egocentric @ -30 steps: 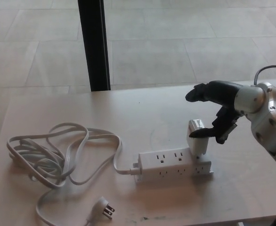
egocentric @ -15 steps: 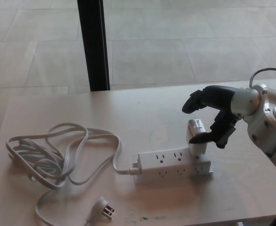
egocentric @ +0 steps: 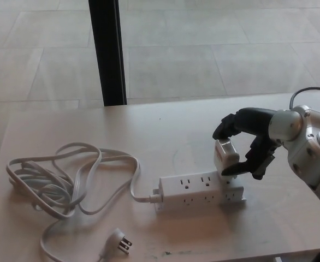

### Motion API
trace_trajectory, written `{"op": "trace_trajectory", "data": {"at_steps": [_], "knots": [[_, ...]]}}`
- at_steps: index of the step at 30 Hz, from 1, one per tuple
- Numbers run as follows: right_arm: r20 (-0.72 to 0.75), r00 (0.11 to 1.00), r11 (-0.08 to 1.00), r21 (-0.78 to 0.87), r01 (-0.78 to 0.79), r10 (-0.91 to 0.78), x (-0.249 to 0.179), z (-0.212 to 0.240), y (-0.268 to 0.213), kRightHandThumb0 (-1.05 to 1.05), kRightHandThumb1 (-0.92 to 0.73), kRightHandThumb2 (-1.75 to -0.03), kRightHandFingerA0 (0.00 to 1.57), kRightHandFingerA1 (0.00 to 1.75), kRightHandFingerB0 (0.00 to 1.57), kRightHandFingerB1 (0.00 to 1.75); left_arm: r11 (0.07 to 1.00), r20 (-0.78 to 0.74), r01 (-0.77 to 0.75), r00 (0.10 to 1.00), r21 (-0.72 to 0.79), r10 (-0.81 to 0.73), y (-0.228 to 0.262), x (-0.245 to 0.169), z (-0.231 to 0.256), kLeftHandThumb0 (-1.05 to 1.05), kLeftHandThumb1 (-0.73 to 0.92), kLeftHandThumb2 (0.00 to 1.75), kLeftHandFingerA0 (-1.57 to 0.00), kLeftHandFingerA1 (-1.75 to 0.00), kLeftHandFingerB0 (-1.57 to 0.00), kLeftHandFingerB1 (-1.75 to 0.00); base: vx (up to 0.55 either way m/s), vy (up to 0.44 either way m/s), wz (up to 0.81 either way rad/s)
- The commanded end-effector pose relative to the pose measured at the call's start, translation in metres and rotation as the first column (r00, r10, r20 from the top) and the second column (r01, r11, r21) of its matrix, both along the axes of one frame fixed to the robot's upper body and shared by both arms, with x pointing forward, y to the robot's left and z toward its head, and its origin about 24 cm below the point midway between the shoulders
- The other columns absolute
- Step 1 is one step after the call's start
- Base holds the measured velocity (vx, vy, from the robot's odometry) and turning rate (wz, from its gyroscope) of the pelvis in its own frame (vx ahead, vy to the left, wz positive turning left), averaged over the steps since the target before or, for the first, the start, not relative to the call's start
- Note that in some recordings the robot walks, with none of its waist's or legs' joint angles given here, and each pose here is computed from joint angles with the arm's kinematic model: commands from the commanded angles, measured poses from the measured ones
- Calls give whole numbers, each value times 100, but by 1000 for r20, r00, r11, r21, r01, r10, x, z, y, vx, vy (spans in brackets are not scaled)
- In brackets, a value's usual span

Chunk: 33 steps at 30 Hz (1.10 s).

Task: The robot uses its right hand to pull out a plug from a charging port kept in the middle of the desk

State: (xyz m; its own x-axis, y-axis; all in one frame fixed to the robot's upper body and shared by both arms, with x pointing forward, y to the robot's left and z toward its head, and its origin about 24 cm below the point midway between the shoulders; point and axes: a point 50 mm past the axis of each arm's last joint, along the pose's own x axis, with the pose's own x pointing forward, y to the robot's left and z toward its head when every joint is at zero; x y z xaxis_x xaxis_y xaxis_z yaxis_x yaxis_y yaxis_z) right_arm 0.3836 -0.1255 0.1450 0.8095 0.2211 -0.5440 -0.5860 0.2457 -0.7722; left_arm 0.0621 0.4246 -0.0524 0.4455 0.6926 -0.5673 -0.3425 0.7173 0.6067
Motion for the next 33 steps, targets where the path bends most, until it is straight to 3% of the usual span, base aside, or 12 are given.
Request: {"op": "trace_trajectory", "data": {"at_steps": [1,4,5,7,15,18,19,23,24,25,26,33], "knots": [[-33,999,1000,-7,0,0,-3,-9,-1,-69,-47,-55,96,116,30,31,1000,-1,3,1000,20,-3,7,-1,6,-61,61,59,-90,-87,-63,-45,0,0,0],[-35,999,1000,-5,1,-2,-3,-9,-1,-67,-46,-55,102,119,30,33,1000,8,-2,1000,7,2,7,0,7,-61,62,59,-89,-88,-61,-45,0,0,0],[-38,999,1000,-18,-3,2,-4,-9,-2,-79,-41,-78,105,119,24,44,1000,8,-2,1000,10,2,7,1,7,-62,61,59,-87,-82,-62,-45,0,0,0],[-55,998,999,-32,-6,4,-4,-10,-5,-65,-45,-55,99,130,27,39,1000,3,-2,1000,14,2,7,1,7,-61,62,59,-89,-80,-63,-45,0,0,0],[-75,997,998,-58,28,-32,-3,-9,-15,-53,-40,-55,89,139,34,40,1000,6,-17,1000,14,17,7,1,6,-60,61,59,-89,-84,-60,-44,0,0,0],[-73,997,997,-71,22,-28,-4,-9,-16,-57,-33,-70,95,131,31,48,1000,11,-19,1000,13,19,7,2,6,-60,62,59,-88,-80,-61,-44,0,0,0],[-76,997,997,-70,25,-30,-4,-10,-17,-51,-40,-55,87,142,36,40,1000,4,-9,1000,22,9,7,2,7,-61,62,59,-89,-80,-60,-44,0,0,0],[-47,999,996,-86,5,-9,-5,-14,-14,-43,-45,-56,82,143,49,42,1000,2,5,1000,30,-5,6,2,7,-61,63,59,-86,-78,-61,-44,0,0,0],[-42,999,997,-82,9,-12,-5,-17,-12,-45,-38,-80,98,126,55,60,1000,3,1,1000,25,-1,6,2,6,-62,63,59,-90,-86,-61,-46,0,0,0],[-37,999,997,-80,7,-10,-5,-19,-12,-45,-38,-80,98,126,55,60,1000,1,6,1000,24,-6,6,2,6,-62,63,59,-90,-86,-61,-46,0,0,0],[-33,999,997,-77,6,-9,-5,-19,-11,-35,-50,-55,82,140,64,49,1000,-4,10,1000,27,-10,6,2,6,-63,64,60,-89,-85,-61,-45,0,0,0],[-2,1000,999,-48,0,0,-8,-25,-10,-28,-53,-57,76,130,76,55,999,-4,3,1000,32,-3,6,3,5,-65,63,61,-85,-75,-60,-43,0,0,0]]}}
